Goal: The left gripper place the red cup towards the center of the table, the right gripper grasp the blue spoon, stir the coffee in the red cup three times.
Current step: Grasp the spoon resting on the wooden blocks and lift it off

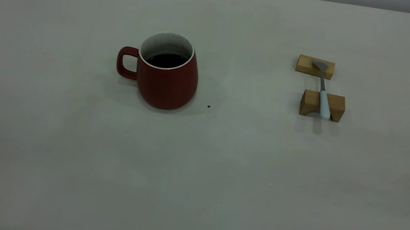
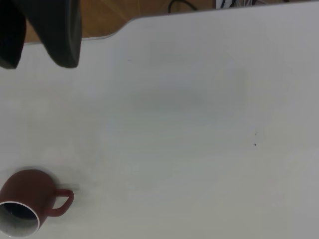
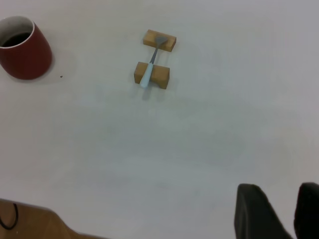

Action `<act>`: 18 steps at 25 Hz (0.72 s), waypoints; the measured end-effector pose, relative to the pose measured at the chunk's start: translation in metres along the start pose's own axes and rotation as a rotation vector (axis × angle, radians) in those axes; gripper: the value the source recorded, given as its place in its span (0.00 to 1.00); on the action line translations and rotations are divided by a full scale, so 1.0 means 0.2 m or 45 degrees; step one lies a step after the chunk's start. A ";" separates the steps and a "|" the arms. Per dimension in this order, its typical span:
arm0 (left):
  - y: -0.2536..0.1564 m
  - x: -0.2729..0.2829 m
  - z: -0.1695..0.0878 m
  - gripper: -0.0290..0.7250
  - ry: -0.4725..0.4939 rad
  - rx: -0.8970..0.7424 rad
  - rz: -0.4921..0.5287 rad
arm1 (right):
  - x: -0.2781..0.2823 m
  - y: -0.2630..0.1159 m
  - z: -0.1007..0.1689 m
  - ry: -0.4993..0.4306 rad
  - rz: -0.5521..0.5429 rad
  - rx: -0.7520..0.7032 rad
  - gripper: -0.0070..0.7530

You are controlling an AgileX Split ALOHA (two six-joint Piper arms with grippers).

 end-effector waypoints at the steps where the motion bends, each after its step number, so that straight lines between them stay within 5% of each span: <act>1: 0.00 0.00 0.00 0.36 0.000 0.000 0.000 | 0.00 0.00 0.00 0.004 -0.001 -0.002 0.32; 10: 0.00 0.00 0.00 0.36 0.000 0.000 0.000 | 0.01 0.09 0.02 0.070 0.016 -0.054 0.33; 18: 0.00 0.00 0.00 0.36 0.000 -0.001 0.000 | -0.29 0.45 -0.11 0.009 0.233 -0.147 0.55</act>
Point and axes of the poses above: a point on each arm's last joint axis where the gripper is mounted, x pointing back along that axis away from the gripper, z along the wrist's bending axis when the last joint is at zero, y = z × x, the point moved 4 cm from there along -x, pointing out along that axis toward the gripper, and after that the axes turned 7 degrees about x, right-handed, at the moved point
